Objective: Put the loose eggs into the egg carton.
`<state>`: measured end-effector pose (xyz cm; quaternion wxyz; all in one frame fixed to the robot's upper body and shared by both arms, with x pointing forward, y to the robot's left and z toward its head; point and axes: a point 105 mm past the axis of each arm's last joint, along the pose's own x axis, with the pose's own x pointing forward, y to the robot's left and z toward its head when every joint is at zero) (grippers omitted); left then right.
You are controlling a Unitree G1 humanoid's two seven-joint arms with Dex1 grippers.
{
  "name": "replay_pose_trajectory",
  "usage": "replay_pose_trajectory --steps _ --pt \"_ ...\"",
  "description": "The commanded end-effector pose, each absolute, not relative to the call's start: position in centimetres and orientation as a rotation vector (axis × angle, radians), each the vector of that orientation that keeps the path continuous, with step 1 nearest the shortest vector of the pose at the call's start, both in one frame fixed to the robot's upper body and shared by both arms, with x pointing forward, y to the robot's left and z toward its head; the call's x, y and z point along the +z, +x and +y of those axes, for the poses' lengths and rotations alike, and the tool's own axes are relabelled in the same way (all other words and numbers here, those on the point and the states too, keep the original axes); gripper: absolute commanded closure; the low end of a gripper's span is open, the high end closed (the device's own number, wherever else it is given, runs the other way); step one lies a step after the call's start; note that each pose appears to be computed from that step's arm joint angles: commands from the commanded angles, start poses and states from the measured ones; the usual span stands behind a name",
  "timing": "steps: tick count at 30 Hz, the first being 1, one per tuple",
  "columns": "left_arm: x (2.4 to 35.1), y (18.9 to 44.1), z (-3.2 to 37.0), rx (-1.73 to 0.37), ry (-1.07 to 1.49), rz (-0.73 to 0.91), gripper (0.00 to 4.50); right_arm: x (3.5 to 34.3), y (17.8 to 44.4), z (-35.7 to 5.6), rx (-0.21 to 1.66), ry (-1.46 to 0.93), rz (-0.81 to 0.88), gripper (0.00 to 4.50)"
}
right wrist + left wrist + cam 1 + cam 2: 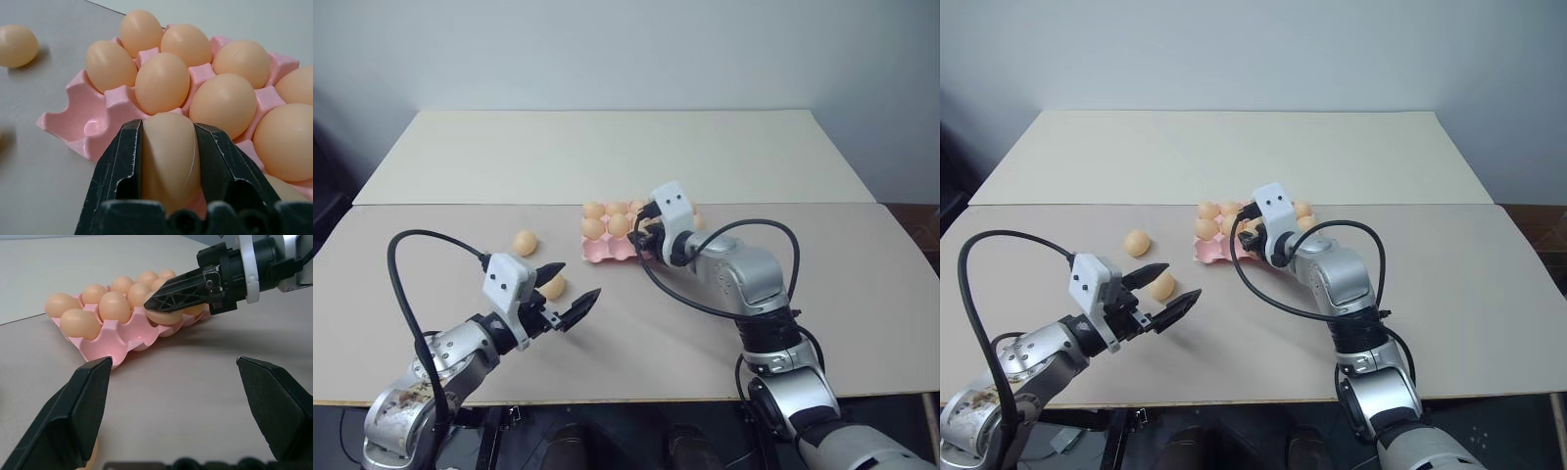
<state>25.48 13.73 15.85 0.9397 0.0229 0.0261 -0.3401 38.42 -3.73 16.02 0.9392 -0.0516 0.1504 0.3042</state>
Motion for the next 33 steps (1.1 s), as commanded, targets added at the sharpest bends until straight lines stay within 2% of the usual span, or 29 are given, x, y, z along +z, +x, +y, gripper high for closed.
replay_pose_trajectory --steps 1,6,7,12,17,23,28,33 --pt "17.3 25.1 13.6 -0.698 0.065 -0.013 0.07 18.1 38.7 -3.8 0.62 -0.108 0.226 1.79" --pt "18.8 24.8 13.6 -0.718 0.021 -0.049 0.07 18.3 38.4 -4.2 0.638 -0.126 0.222 0.1" --pt "18.8 24.8 13.6 -0.718 0.021 -0.047 0.07 18.4 38.3 -4.3 0.644 -0.128 0.22 0.03" --pt "18.6 24.8 14.0 -0.71 0.03 -0.027 0.07 19.4 37.0 -4.8 0.725 -0.155 0.183 0.03" --pt "18.6 24.6 14.5 -0.706 0.036 -0.013 0.07 21.2 34.2 -6.3 0.91 -0.199 0.151 0.03" --pt "18.4 23.2 18.0 -0.642 0.072 0.055 0.07 22.2 30.9 -11.9 1.052 -0.31 0.14 0.03" --pt "19.4 22.6 21.3 -0.563 0.106 0.075 0.07 24.1 30.2 -17.1 1.022 -0.327 0.146 0.03" --pt "21.4 20.5 25.0 -0.592 0.128 0.14 0.07 24.7 30.0 -21.0 0.958 -0.356 0.16 0.03"
